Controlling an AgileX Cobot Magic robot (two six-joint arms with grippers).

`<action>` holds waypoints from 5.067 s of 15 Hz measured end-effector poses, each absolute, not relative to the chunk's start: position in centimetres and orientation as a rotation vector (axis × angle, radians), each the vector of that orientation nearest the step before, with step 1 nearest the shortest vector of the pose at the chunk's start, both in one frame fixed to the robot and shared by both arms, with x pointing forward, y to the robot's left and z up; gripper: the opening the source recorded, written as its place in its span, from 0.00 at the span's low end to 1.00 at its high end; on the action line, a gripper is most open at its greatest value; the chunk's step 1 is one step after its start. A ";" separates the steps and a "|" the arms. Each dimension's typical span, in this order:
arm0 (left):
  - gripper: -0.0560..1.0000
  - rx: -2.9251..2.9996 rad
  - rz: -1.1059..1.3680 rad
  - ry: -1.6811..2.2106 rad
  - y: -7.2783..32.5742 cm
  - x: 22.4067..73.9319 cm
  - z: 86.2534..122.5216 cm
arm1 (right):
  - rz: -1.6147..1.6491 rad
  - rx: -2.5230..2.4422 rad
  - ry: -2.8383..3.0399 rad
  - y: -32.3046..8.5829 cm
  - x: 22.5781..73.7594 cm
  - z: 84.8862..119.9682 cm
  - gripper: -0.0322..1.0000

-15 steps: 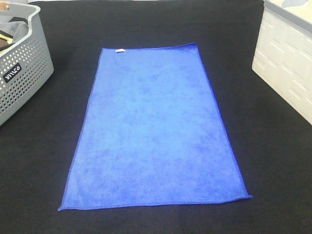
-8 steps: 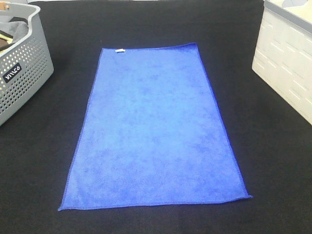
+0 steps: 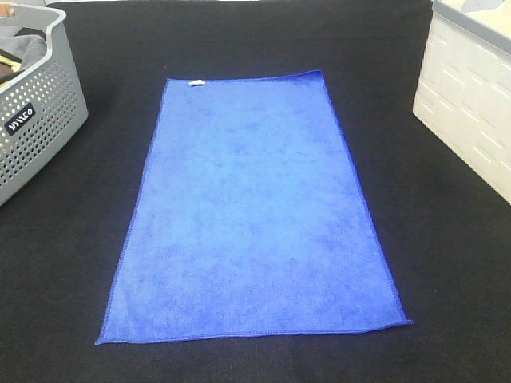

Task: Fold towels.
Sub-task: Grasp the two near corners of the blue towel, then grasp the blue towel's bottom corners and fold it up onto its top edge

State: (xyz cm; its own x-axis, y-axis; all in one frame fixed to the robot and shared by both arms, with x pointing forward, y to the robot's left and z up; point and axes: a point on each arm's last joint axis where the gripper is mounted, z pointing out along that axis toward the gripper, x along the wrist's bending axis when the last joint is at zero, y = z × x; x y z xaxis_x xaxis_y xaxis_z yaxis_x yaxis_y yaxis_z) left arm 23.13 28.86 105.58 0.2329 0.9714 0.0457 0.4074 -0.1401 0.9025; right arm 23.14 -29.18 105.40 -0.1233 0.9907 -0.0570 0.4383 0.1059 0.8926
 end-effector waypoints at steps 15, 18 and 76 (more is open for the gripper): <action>0.72 1.660 0.866 1.307 28.9 23.1 105.8 | 0.985 1.429 1.654 -29.2 23.2 105.4 0.91; 0.72 1.437 0.914 1.278 29.0 23.7 107.4 | 1.067 1.502 1.568 -29.1 24.3 106.5 0.91; 0.05 1.792 -0.393 1.808 22.0 48.2 87.6 | 0.770 2.395 2.229 -22.4 48.0 89.8 0.03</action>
State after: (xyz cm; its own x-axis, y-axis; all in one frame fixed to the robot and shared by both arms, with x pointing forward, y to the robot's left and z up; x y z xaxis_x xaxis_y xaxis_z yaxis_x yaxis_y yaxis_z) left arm 48.25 22.03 87.64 0.0486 0.8187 -0.5722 0.9824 0.0644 0.1755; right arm 48.03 -22.44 89.76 0.0275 0.8839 0.4669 0.9836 -0.1072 0.1450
